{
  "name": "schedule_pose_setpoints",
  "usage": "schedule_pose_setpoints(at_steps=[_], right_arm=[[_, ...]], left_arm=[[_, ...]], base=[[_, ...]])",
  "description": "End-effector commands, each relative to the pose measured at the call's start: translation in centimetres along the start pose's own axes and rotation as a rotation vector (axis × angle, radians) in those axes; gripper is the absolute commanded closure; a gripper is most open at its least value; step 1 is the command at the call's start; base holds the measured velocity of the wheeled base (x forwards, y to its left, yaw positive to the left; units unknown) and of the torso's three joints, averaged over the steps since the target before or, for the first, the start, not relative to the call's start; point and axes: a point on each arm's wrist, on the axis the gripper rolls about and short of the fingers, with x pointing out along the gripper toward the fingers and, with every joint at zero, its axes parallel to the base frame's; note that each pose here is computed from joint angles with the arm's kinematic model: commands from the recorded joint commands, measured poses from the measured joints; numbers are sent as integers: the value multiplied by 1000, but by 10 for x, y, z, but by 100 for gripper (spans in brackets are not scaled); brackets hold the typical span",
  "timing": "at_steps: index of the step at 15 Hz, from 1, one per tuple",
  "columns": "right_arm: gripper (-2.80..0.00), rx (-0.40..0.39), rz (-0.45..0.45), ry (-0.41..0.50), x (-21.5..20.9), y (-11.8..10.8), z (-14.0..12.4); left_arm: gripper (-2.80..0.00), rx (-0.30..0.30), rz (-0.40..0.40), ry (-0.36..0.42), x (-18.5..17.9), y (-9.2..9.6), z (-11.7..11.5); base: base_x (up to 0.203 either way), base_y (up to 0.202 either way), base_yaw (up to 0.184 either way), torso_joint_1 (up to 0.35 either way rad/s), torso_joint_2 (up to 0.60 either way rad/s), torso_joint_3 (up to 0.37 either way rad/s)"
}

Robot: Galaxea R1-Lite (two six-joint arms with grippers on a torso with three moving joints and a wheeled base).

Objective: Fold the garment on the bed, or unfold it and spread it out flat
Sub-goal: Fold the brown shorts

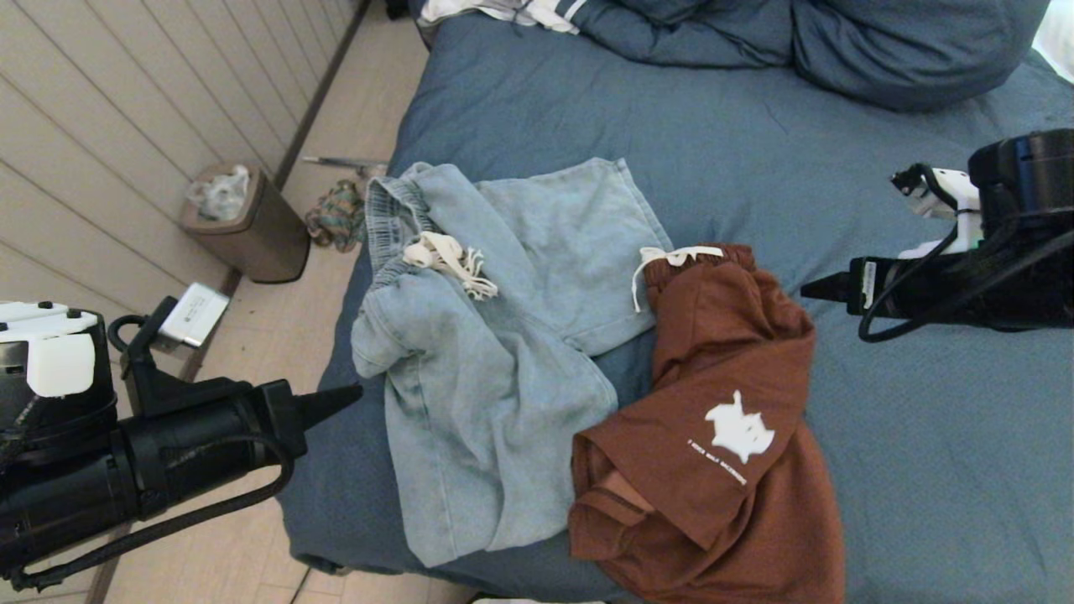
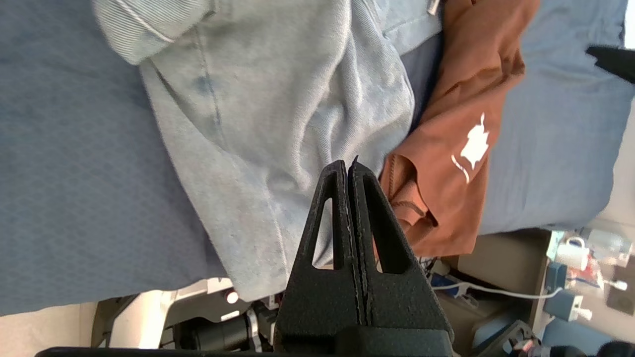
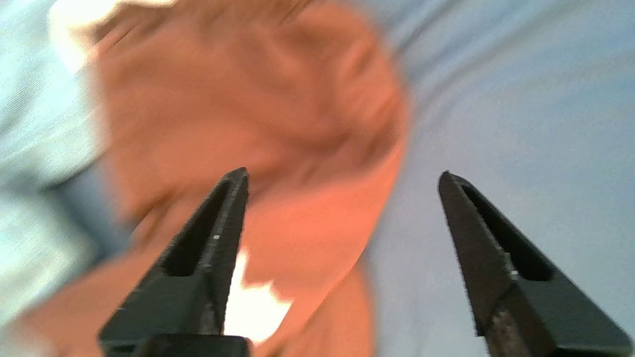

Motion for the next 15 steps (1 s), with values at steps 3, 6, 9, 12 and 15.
schedule_pose_setpoints(at_steps=[3, 6, 9, 12, 15], right_arm=[[0, -32, 151, 241, -38, 36, -59], [0, -128, 225, 349, -44, 53, -89], [0, -230, 246, 414, -40, 72, -110], [0, -296, 241, 452, -38, 84, -124], [-280, -380, 246, 470, -31, 95, -143]], left_arm=[[0, -2, -7, 15, 2, -1, -3], [0, -2, -6, 13, 2, -1, -3], [0, -3, -6, 19, 2, 0, -4], [0, -3, -7, 20, 2, 0, -5], [0, -7, -7, 23, 2, 0, -5]], base=[[0, 0, 0, 0, 0, 0], [0, 0, 0, 0, 0, 0], [0, 0, 0, 0, 0, 0], [0, 0, 0, 0, 0, 0], [0, 0, 0, 0, 0, 0]])
